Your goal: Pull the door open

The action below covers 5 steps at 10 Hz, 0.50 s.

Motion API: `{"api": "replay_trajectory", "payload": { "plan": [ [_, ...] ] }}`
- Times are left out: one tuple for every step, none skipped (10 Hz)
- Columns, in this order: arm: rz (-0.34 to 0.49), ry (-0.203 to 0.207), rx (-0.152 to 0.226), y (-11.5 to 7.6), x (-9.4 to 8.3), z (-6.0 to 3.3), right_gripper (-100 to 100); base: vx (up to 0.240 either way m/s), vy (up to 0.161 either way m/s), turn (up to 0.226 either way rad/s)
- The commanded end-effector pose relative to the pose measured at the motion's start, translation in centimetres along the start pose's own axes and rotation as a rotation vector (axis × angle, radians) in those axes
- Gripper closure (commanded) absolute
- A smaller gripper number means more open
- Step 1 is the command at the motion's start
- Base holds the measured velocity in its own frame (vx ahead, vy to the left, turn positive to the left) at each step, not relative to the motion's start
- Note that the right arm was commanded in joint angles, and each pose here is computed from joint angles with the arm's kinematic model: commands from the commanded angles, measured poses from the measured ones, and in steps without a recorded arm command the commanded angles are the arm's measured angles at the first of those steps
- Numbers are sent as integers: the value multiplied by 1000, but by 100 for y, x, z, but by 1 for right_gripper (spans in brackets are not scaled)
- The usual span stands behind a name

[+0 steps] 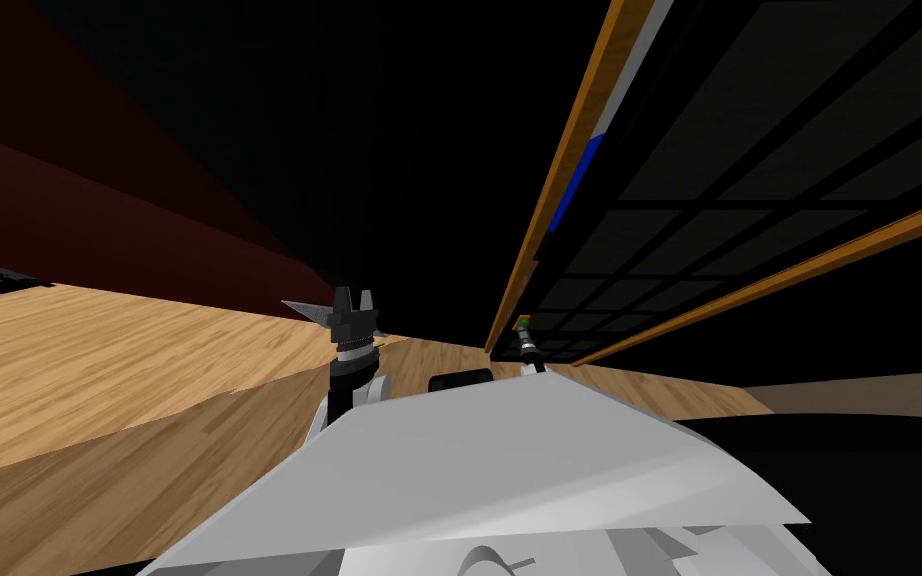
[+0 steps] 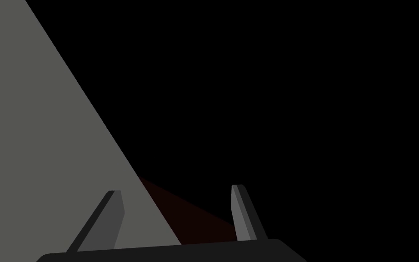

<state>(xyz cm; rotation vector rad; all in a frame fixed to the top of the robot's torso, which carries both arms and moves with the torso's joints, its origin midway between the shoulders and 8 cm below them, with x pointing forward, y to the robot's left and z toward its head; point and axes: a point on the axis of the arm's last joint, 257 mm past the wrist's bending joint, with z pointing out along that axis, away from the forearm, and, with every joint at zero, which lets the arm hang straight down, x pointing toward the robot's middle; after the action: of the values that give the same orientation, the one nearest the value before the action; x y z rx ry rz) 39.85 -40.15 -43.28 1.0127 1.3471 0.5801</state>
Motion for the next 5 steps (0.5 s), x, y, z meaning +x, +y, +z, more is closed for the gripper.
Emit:
{"api": "replay_trajectory", "payload": {
  "plan": [
    [45,-17,22,-114,-137,-62,100,-32,-5,80],
    [58,-18,21,-114,-137,-62,100,-22,-4,32],
    [58,-18,21,-114,-137,-62,100,-10,-1,-8],
    [105,-24,22,-119,-160,-60,100,-31,-3,73],
    [105,-24,22,-119,-160,-60,100,-33,-4,46]
  ]
}}
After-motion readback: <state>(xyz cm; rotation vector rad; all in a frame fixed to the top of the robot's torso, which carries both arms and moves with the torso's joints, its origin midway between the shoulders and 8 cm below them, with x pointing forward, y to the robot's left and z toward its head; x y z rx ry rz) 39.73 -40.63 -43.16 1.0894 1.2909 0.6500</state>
